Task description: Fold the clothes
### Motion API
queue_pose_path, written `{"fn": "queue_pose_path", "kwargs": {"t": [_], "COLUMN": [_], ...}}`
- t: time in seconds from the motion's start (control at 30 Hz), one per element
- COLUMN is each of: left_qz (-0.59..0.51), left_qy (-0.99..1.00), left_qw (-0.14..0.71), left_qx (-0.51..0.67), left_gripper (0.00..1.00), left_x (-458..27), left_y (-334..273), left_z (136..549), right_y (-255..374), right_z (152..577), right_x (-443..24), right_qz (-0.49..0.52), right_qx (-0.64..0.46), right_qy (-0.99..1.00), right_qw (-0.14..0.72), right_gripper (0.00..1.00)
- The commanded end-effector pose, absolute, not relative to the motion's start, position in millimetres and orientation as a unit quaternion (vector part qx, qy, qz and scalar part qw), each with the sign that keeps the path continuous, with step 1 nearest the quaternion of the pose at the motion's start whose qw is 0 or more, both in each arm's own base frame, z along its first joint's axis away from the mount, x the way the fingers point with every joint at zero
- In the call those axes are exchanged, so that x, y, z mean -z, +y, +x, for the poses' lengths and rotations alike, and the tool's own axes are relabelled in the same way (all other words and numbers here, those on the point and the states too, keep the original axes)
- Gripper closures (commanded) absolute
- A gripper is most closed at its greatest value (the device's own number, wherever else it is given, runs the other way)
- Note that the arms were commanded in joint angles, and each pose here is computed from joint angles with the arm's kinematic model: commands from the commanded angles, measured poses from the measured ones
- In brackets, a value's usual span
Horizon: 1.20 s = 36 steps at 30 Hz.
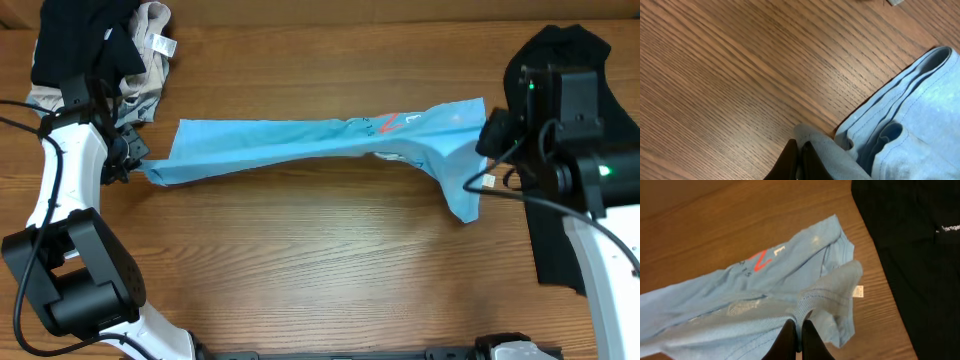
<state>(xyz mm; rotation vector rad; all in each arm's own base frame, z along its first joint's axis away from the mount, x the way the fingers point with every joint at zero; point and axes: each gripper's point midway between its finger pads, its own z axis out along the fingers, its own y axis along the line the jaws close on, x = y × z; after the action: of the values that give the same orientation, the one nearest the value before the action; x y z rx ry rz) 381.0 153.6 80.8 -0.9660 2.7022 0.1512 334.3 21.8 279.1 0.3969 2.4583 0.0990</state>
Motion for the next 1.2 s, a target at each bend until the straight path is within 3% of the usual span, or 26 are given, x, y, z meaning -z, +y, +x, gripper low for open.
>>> {"fn": "queue_pose_path", "kwargs": {"t": [0.0, 0.23, 0.5, 0.7, 0.93, 1.17], "left_qz": [-0.336, -0.337, -0.304, -0.251, -0.218, -0.213], "left_qy": [0.927, 0.926, 0.929, 0.934, 0.931, 0.939], "left_qw": [0.141, 0.151, 0.195, 0.23, 0.254, 0.221], "left_qx": [-0.084, -0.084, -0.083, -0.107, -0.147, -0.153], "left_gripper": [0.96, 0.96, 0.96, 0.96, 0.96, 0.96], "left_x": [-83.7, -92.6, -140.5, -148.5, -138.5, -98.3], "left_y": [173.0, 175.2, 163.4, 133.4, 109.3, 109.6], "left_z": [381.9, 387.5, 417.6, 444.8, 472.0, 477.4], "right_y": [1.7, 1.9, 1.6, 3.9, 4.2, 3.8], "right_z": [350.8, 352.6, 346.3, 346.3, 350.9, 371.4], "right_x": [-262.6, -215.7, -200.9, -200.1, -197.5, -187.6], "right_qz": [0.162, 0.156, 0.156, 0.161, 0.163, 0.155], "right_qx": [0.025, 0.048, 0.052, 0.044, 0.044, 0.05], "right_qy": [0.939, 0.961, 0.966, 0.966, 0.965, 0.963], "right_qw": [0.302, 0.221, 0.2, 0.199, 0.201, 0.213], "right_gripper": [0.96, 0.96, 0.96, 0.96, 0.96, 0.96]}}
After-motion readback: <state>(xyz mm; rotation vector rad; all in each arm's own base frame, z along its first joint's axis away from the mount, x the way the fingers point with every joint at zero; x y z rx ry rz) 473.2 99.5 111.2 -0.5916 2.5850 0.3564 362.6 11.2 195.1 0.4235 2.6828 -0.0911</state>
